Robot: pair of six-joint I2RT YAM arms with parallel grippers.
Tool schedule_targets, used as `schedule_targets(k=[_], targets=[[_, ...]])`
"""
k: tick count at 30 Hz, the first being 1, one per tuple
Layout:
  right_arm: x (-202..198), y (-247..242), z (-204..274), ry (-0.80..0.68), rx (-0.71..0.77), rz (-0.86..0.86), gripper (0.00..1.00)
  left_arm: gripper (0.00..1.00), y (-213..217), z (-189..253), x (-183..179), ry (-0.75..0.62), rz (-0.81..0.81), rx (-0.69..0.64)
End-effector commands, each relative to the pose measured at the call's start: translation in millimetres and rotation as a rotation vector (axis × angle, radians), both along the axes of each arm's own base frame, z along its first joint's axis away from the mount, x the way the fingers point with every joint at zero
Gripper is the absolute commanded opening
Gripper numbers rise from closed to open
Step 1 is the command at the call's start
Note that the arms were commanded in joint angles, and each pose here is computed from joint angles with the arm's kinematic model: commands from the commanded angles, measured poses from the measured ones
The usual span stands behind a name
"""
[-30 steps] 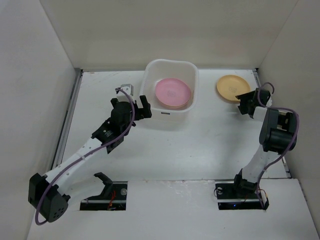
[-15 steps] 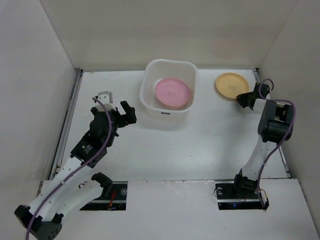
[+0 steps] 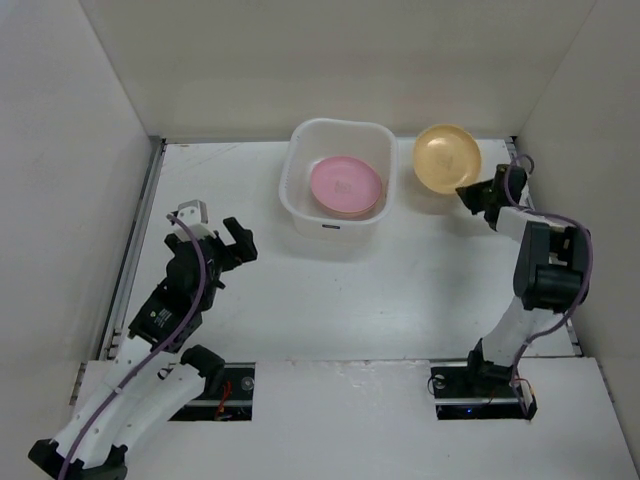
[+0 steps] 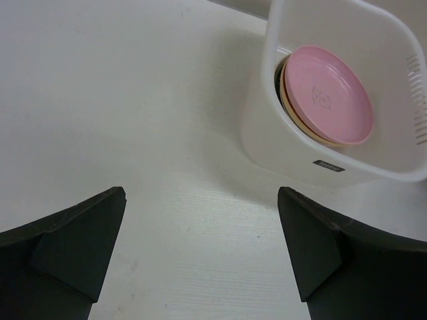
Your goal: Place the plates into the plastic bin on the countertop
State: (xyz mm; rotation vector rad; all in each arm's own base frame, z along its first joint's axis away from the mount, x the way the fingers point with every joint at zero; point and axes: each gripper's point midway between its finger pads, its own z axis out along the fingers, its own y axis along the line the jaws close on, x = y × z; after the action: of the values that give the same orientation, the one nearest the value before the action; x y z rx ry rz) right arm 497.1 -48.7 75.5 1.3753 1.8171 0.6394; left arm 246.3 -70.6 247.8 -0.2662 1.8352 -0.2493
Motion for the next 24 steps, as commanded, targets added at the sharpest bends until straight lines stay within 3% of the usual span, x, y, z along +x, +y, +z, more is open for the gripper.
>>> schedule_targets(k=[1,7,12,17,24], targets=[[15,62,154,-0.432,-0.114,0.18,0.0,1.0,6,-5,-2,-0.002,0.034,-0.019],[-24,172,224,-0.558,-0.223,0.413,0.02,1.0,0,-12,-7,0.009,0.012,-0.04],[-36,240,220,-0.49,-0.399,0.578,0.03,1.0,1,-24,-15,0.034,0.011,-0.041],[-25,266,202,-0.398,-0.577,0.608,0.03,1.0,6,-38,-20,0.053,0.041,-0.031],[4,264,178,-0.291,-0.705,0.587,0.02,1.0,6,-46,-23,0.069,0.041,-0.018]])
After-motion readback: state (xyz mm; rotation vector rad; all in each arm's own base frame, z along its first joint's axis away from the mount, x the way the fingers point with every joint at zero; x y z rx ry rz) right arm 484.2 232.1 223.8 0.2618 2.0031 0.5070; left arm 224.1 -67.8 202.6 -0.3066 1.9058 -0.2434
